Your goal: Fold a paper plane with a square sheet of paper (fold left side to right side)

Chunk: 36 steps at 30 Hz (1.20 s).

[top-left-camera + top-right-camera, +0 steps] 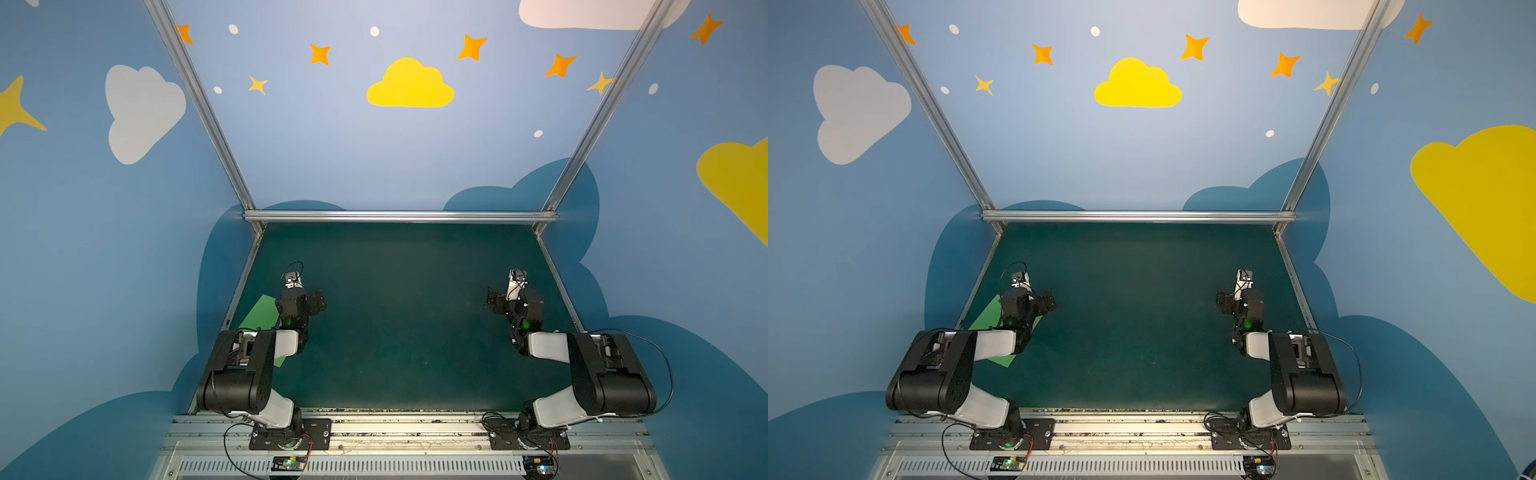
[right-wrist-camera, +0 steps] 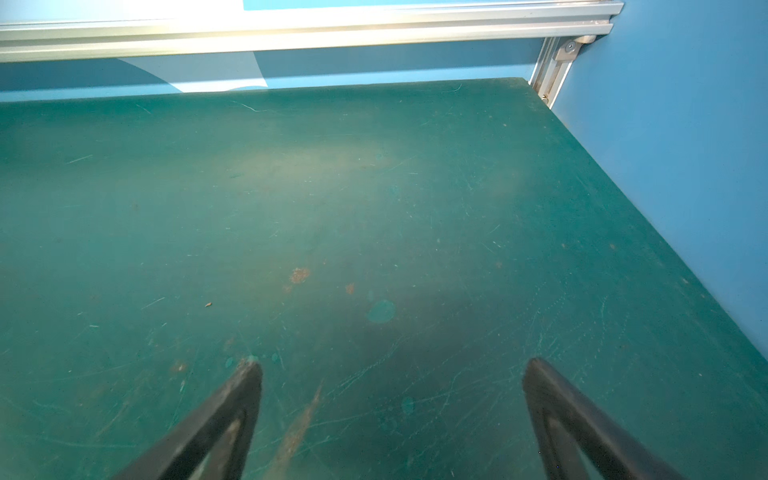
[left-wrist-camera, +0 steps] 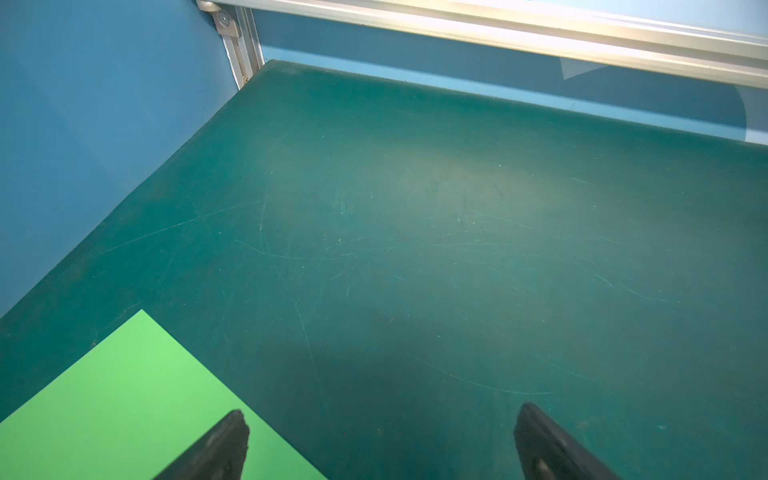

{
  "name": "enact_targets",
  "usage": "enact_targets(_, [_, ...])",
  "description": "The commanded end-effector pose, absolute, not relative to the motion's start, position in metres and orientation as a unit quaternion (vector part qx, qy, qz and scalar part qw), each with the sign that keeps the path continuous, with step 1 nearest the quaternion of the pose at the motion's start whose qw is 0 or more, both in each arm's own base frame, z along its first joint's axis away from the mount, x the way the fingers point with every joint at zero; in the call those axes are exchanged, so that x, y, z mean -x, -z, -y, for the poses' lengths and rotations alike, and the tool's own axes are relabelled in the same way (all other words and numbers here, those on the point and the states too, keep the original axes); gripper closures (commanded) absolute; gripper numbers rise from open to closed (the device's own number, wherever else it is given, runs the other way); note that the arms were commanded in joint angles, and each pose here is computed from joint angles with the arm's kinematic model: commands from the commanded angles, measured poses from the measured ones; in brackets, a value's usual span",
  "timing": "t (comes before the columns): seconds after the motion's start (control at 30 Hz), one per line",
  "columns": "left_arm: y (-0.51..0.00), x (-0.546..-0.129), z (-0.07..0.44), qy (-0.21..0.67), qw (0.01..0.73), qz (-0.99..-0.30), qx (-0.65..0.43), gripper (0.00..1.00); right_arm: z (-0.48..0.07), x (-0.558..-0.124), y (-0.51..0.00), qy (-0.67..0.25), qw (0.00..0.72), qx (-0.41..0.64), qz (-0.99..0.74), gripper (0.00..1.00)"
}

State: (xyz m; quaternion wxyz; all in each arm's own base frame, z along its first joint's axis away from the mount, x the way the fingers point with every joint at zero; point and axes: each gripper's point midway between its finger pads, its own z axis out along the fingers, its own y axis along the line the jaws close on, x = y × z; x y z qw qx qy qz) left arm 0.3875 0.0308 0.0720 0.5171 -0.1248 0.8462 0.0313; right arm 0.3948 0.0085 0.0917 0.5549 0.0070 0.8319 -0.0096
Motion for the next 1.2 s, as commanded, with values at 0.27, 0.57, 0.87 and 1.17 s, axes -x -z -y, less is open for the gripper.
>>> enact_targets(0.27, [-0.117,-0.399,-0.034,-0.058,0.502,-0.853,0.129,0.00,0.004,-0.391,-0.145,0.018,0.552,-0.052,-0.832,0.03])
enact_targets(0.57, [-0.152,-0.371,-0.044,-0.009,0.446,-0.844,0.297,0.00,0.008,-0.376,-0.197,-0.112,0.482,-0.241,-0.835,0.03])
enact_targets(0.87, [-0.079,-0.338,-0.057,-0.040,0.268,-0.854,0.445,0.00,-0.089,-0.348,-0.201,-0.310,0.367,-0.090,-0.872,0.03])
enact_targets(1.17, [-0.030,-0.348,-0.054,-0.041,0.209,-0.856,0.470,0.00,-0.118,-0.311,-0.203,-0.355,0.319,-0.056,-0.877,0.03])
